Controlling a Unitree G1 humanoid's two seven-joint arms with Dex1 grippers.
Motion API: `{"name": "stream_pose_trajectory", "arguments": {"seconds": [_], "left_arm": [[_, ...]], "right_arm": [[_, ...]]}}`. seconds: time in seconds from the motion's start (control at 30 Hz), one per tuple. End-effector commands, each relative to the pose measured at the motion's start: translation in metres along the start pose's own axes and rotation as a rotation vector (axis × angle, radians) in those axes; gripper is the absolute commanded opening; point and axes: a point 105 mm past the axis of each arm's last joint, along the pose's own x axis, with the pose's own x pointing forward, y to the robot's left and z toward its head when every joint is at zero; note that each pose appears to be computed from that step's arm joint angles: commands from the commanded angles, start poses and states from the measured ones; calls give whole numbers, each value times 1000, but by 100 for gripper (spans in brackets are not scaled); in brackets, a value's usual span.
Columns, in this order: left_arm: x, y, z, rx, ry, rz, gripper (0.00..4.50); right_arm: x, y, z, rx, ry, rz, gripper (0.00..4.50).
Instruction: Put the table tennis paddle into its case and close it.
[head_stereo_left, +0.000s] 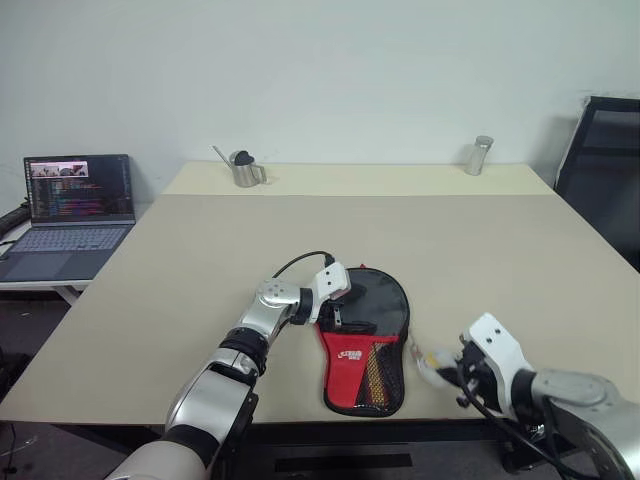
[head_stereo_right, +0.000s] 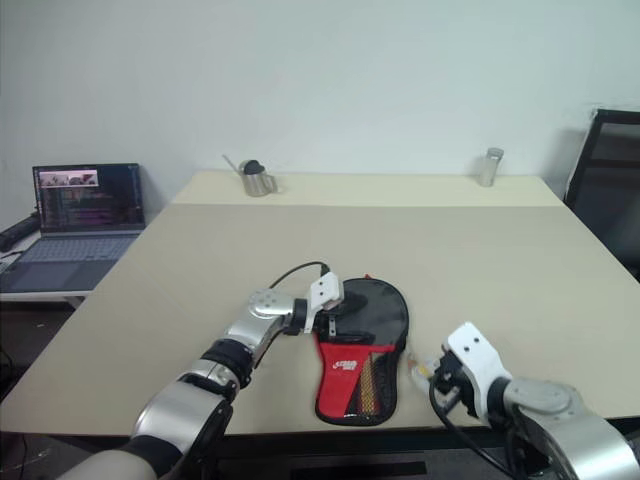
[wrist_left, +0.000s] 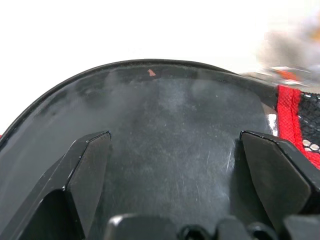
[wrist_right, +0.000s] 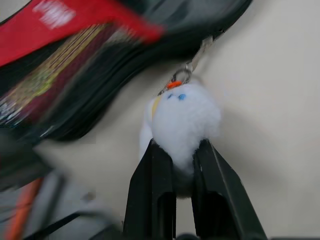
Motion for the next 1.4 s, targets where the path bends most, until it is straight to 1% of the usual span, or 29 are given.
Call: {"name": "stream_pose_trajectory", "arguments": {"seconds": [0.03,0.23,0.4,0.53,0.6,0.73,0.8,0.83,0.97,1.13,1.17,1.23,1.4], "left_arm": [[5,-20,-34,-54,121,-59,450],[6,-20,-34,-46,129,-61,450],[7,-20,-34,-42,131,-62,450],[7,-20,-34,-40,130,-60,450],[7,-20,-34,-39,129,-59,450],[7,-20,-34,-36,128,-57,450],[7,-21,-34,-34,126,-58,450],[8,-21,-34,-35,124,-60,450],[9,-23,-33,-35,115,-63,450],[10,-24,-31,-37,96,-61,450],[11,-24,-30,-36,88,-59,450],[11,-24,-25,-36,55,-56,450],[2,-26,-8,-6,-27,-33,450]], "right_arm": [[-8,17,-3,-7,14,84,4],[-28,64,-32,1,122,357,4],[-40,86,-38,9,135,506,4],[-40,90,-35,8,107,502,4],[-35,83,-33,-2,92,432,4],[-39,81,-32,7,85,434,4],[-41,82,-29,10,65,447,75],[-43,84,-25,14,39,469,99],[-46,88,-6,35,-81,526,228],[-42,75,9,18,-152,491,404],[-39,69,16,29,-188,476,437],[-33,53,35,47,-267,432,437],[-21,11,82,-38,-437,302,437]]}}
